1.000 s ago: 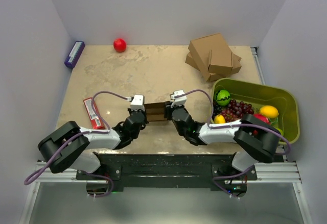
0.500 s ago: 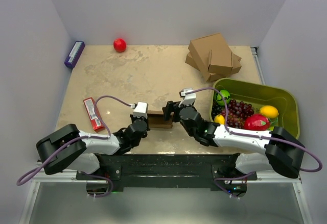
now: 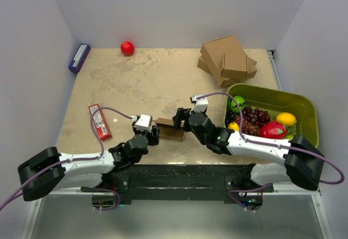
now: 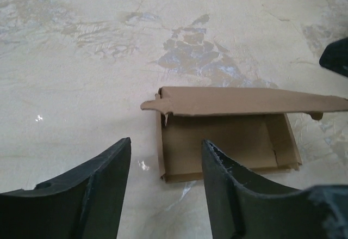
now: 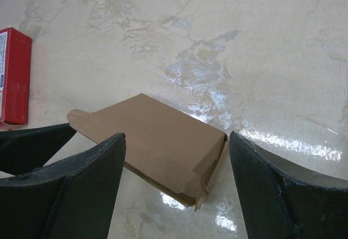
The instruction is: Fold the paper box
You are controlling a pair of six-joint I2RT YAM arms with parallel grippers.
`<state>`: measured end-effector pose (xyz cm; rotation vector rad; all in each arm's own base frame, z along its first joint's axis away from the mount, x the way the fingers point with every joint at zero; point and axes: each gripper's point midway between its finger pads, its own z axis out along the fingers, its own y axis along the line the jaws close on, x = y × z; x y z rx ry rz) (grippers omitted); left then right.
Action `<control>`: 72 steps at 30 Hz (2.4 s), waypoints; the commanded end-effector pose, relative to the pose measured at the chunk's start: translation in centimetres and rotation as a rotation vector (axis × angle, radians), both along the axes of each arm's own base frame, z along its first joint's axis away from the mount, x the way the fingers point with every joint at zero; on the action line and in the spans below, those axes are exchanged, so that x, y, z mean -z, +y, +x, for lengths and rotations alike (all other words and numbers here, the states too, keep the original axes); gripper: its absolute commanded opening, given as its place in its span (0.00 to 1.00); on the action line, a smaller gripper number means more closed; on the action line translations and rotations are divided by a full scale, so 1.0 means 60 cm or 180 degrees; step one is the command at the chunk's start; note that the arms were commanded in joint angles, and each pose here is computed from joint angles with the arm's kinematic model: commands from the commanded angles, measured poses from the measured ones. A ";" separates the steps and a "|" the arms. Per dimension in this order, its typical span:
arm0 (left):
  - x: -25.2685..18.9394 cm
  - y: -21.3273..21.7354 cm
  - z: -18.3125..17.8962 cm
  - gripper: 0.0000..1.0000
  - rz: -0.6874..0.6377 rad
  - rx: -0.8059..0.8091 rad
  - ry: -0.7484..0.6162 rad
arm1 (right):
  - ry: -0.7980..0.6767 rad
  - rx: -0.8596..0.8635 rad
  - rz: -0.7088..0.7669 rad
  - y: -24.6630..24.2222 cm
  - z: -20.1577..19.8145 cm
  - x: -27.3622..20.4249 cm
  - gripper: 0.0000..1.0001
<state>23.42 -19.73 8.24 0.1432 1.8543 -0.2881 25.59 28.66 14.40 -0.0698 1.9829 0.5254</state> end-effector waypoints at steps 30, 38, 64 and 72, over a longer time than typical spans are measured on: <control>-0.182 -0.070 0.020 0.63 -0.0384 0.0996 0.0601 | 0.0323 -0.0228 0.0138 0.046 -0.015 -0.063 0.58; -0.134 -0.109 0.045 0.52 -0.0400 0.1221 0.0787 | 0.0437 -0.0250 0.0072 0.055 -0.015 -0.038 0.51; -0.038 -0.068 -0.006 0.38 -0.0615 0.1019 0.1088 | 0.0830 -0.0381 0.0129 0.076 -0.040 0.021 0.44; -0.093 -0.042 0.007 0.42 -0.0630 0.0751 0.0860 | 0.0770 -0.0552 0.0214 0.076 -0.054 -0.005 0.40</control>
